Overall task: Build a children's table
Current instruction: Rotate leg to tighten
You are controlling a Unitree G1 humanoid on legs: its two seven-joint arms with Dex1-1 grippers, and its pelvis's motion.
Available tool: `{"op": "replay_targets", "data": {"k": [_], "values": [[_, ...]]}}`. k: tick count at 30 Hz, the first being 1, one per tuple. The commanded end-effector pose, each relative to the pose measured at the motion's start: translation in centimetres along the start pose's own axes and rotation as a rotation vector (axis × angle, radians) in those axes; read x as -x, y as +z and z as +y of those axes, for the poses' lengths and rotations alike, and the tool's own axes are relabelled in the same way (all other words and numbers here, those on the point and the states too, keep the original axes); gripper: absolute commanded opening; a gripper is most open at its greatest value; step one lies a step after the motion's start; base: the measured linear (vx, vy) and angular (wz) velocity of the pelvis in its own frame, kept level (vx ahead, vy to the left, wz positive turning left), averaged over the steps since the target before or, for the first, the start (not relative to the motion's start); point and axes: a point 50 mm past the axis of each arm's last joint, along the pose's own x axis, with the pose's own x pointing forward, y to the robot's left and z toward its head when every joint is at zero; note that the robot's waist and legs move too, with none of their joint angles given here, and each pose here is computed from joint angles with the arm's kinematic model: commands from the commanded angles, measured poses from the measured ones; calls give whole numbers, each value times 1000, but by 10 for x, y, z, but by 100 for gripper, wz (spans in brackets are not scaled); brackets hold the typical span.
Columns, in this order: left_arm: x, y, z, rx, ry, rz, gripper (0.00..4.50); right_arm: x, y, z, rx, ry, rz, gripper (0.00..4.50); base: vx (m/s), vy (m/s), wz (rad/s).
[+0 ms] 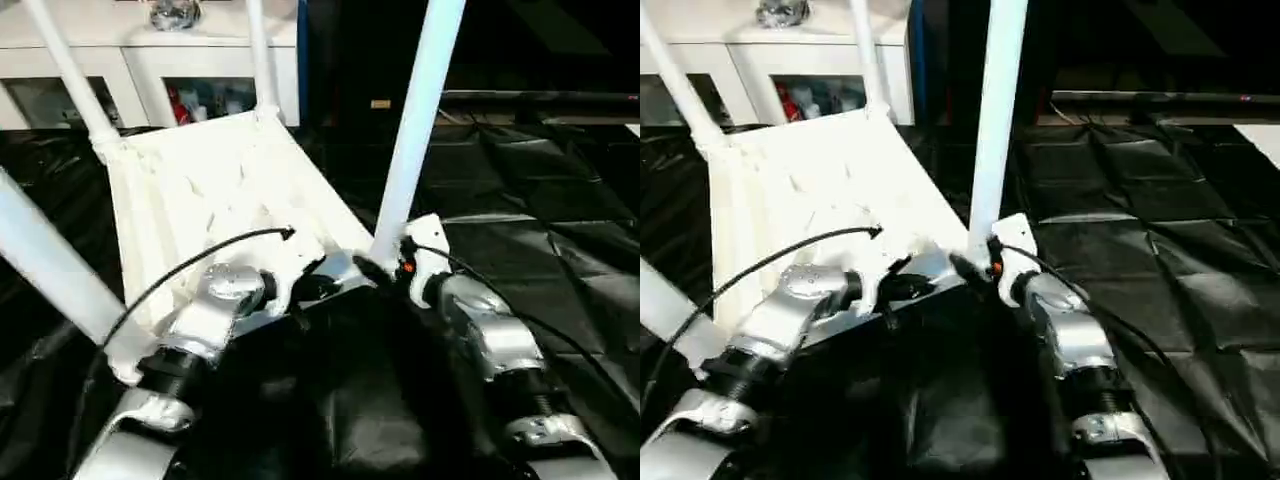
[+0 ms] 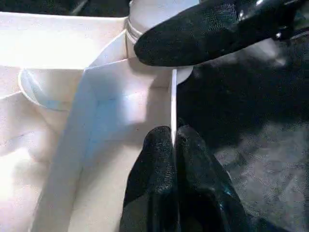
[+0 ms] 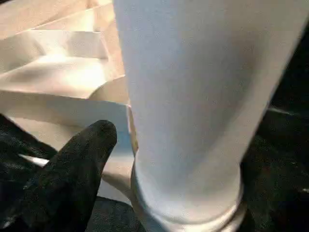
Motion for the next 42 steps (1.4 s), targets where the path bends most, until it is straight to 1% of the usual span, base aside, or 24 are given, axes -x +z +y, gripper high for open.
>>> {"op": "replay_targets", "data": {"k": [1,2,3,5,6,7,8,10,13,15,16,17,22,23,24,25,26,28,29,31,34,38,39,42], "values": [[-17,26,-21,-75,-141,-115,0,-21,0,49,13,300,8,401,0,0,0],[-7,20,-22,-102,-204,-104,0,-9,0,43,57,384,20,401,0,0,0],[0,15,-21,-128,-241,-88,0,-1,1,38,80,437,38,401,0,0,0],[6,11,-21,-145,-266,-72,0,5,1,35,93,476,55,401,0,0,0],[12,7,-19,-158,-291,-50,0,12,1,33,103,527,78,401,0,0,0],[12,7,-19,-158,-291,-50,0,12,1,33,103,527,78,401,0,0,0],[16,6,-18,-162,-308,-38,0,16,0,33,107,569,97,401,0,0,0],[18,5,-18,-162,-317,-34,0,18,0,33,109,590,107,401,0,0,0],[21,5,-16,-170,-332,-32,0,21,-3,35,114,636,135,369,0,0,0],[22,5,-16,-175,-340,-32,0,22,-3,36,109,651,139,364,0,0,0],[22,5,-16,-175,-342,-32,0,22,-3,36,106,654,140,352,0,0,0],[22,5,-16,-177,-344,-32,0,22,-3,37,103,661,140,329,0,0,0],[22,4,-18,-177,-355,-31,0,21,-4,43,89,685,134,310,0,0,0],[21,4,-19,-177,-353,-28,0,21,-5,43,84,687,132,288,0,0,0],[21,4,-19,-177,-353,-28,0,21,-5,43,84,687,132,284,0,0,0],[21,3,-19,-174,-347,-29,0,21,-6,44,80,680,127,284,0,0,0],[21,3,-18,-163,-333,-33,0,20,-6,44,76,666,119,270,0,0,0],[17,6,-16,-135,-259,-54,0,13,-8,45,75,584,86,261,0,0,0],[14,8,-14,-104,-197,-65,0,5,-11,44,51,472,79,260,0,0,0],[12,10,-13,-88,-154,-75,0,0,-12,43,45,401,73,259,0,0,0],[5,14,-9,-26,-35,-93,0,-13,-14,43,-6,245,51,258,0,0,0],[-3,17,-10,49,97,-104,0,-27,-13,47,-62,99,33,257,0,0,0],[-7,19,-11,59,147,-98,0,-34,-12,48,-67,31,39,257,0,0,0],[-12,21,-14,82,169,-108,0,-39,-11,51,-36,17,40,257,0,0,0]]}}
